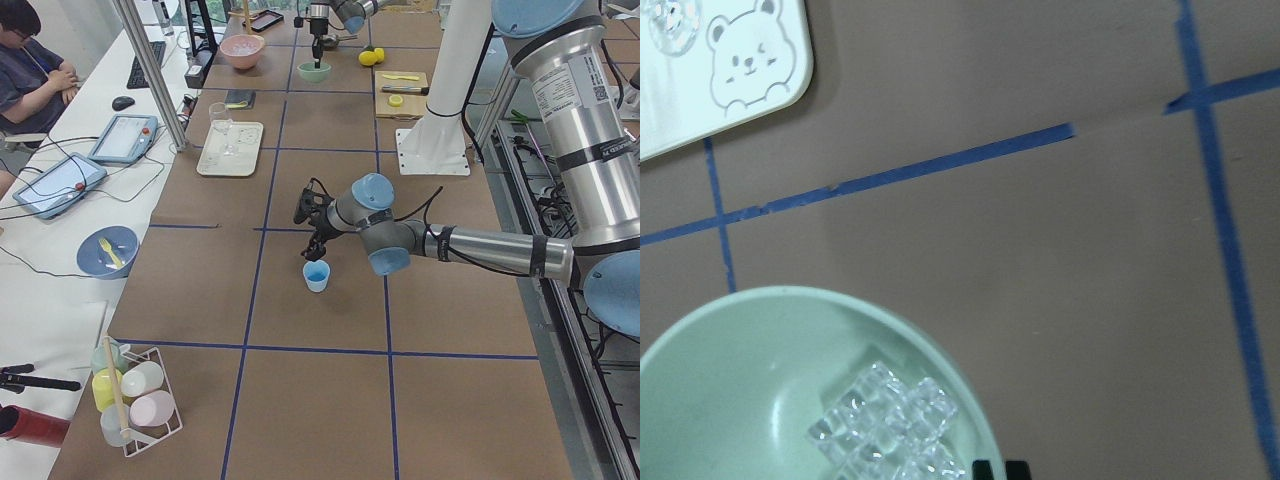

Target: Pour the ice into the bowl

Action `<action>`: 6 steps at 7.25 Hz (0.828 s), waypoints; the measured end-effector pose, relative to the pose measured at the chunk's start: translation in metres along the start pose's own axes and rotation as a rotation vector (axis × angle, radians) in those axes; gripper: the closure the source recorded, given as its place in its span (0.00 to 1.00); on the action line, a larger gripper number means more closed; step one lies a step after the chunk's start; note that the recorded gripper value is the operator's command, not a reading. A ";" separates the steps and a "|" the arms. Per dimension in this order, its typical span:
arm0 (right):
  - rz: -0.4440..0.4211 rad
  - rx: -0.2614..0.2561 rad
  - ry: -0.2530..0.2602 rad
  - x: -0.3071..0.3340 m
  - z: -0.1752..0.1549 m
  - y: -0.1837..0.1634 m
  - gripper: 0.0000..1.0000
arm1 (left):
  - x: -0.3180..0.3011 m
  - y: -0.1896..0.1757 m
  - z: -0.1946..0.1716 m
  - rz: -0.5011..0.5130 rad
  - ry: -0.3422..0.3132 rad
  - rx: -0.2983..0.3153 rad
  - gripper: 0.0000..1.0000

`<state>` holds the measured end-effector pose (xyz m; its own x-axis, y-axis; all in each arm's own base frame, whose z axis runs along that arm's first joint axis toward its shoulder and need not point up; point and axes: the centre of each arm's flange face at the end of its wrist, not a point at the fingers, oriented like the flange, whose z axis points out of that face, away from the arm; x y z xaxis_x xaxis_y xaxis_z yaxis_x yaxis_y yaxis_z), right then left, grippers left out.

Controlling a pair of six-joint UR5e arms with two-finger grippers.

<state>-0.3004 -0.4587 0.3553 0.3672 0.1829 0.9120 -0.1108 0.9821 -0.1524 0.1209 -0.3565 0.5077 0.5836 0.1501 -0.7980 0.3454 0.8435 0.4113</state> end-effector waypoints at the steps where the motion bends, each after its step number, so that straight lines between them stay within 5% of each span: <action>1: 0.022 0.000 0.038 -0.066 0.027 0.015 1.00 | 0.003 0.008 0.006 -0.008 -0.016 0.018 0.02; 3: 0.014 0.041 0.157 -0.181 0.093 0.067 1.00 | 0.009 0.018 0.014 -0.020 -0.031 0.025 0.02; 6: 0.011 0.060 0.268 -0.249 0.183 0.098 1.00 | 0.010 0.019 0.015 -0.021 -0.039 0.034 0.02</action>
<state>-0.5715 -0.4158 0.1830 0.5963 0.2065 0.7757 -0.1672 0.9771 -0.1316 0.1446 -0.3466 0.5145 0.6040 0.1120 -0.7891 0.3818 0.8284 0.4098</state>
